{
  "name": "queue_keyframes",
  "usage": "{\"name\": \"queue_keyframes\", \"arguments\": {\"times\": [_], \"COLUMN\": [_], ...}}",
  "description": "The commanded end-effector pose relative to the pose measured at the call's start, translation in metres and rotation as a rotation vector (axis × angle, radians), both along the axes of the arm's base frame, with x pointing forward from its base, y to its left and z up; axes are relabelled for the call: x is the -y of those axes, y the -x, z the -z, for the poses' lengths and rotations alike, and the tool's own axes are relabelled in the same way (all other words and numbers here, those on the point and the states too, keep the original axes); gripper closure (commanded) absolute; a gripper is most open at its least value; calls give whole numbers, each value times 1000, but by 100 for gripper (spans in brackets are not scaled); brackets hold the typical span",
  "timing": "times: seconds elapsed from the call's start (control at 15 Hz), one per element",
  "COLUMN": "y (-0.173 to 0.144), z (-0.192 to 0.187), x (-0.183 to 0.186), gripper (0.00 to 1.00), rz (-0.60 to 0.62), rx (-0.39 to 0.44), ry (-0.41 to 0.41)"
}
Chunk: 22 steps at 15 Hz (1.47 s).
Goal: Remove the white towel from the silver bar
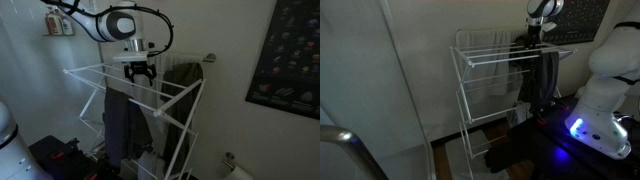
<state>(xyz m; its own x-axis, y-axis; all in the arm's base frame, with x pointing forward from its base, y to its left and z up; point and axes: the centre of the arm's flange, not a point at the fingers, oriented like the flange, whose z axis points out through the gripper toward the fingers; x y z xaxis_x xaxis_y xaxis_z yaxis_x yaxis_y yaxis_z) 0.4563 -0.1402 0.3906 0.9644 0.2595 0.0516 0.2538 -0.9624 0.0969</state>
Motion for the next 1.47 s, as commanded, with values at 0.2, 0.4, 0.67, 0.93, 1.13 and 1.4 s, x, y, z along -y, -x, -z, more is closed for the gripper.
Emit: {"name": "queue_keyframes", "arguments": {"times": [0.2,0.4,0.67,0.93,1.13,1.4], "y": [-2,-9,-25,-56,-83,-120], "z": [0,-12,-41,-83,-115,-146], "x": [-1,-6,-12,-11,-8,-7], "gripper": [0,0,0,0,0,0], "rz": [0,-2,-19,-58,-159,-357], "rx": [1,25,72,147,188,228], "ry": [4,6,12,51,68,120]}}
